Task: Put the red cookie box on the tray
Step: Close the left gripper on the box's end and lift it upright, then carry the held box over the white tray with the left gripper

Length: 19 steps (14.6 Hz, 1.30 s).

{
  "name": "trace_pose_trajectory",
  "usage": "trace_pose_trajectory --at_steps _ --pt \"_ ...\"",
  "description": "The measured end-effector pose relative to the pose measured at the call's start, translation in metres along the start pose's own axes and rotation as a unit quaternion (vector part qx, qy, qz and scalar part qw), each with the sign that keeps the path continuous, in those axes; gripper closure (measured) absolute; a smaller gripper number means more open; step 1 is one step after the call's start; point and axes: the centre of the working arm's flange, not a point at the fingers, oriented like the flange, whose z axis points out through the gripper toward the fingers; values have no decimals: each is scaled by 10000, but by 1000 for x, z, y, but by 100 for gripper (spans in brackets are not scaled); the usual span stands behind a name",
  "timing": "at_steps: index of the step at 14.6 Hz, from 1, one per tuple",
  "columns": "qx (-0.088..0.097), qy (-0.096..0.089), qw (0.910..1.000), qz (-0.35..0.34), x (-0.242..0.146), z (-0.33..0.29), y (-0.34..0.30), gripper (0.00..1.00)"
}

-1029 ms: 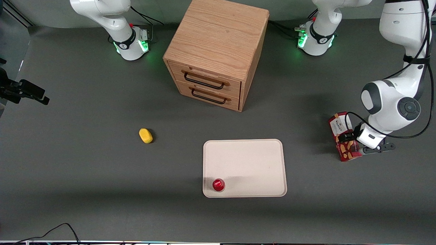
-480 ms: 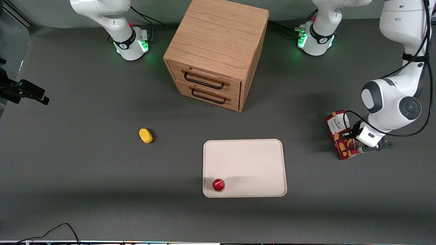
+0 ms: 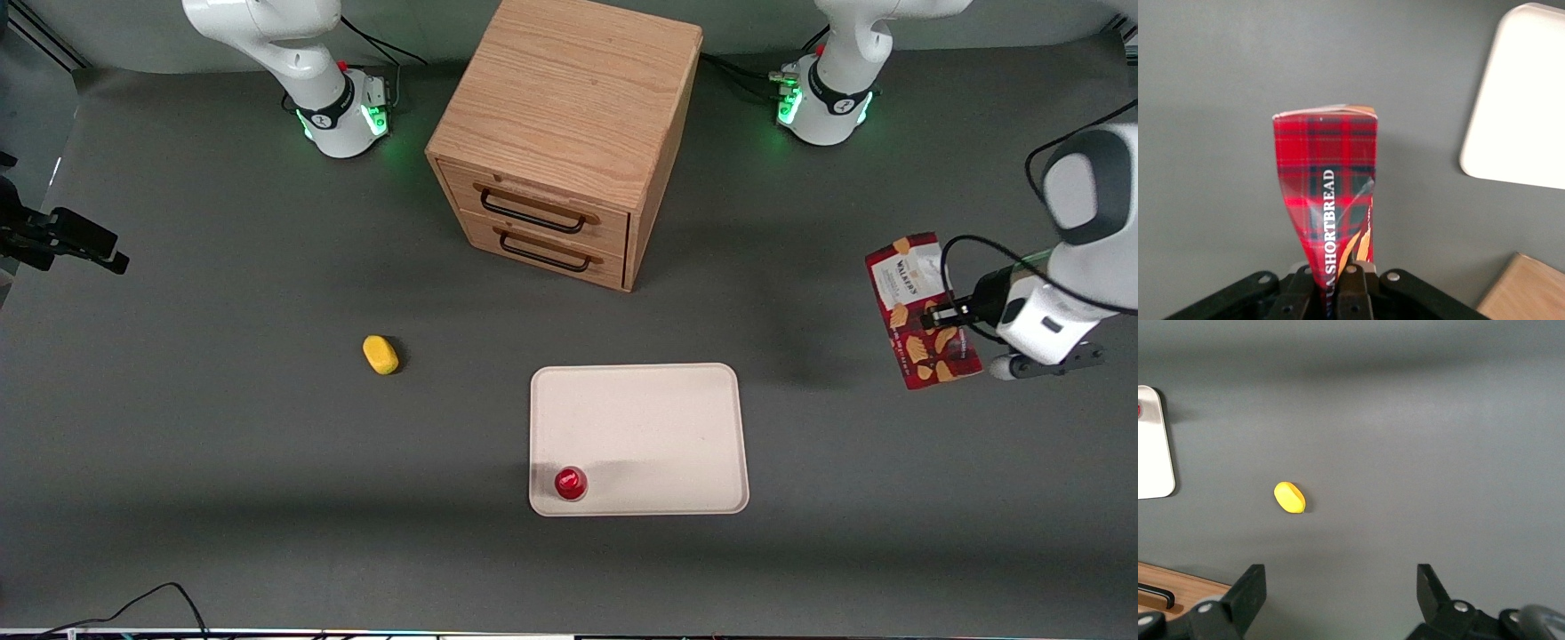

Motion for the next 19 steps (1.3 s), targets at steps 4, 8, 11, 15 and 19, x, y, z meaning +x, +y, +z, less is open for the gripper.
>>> trace_pose_trajectory --at_steps 4,8,11,15,19 --pt "237 251 9994 -85 2 -46 71 94" --pt "327 160 9964 -763 12 0 157 94" --pt "305 569 9901 -1249 26 59 219 94" --pt "243 949 9868 -1290 39 144 269 94" --pt "282 1156 9864 -1134 59 208 272 94"
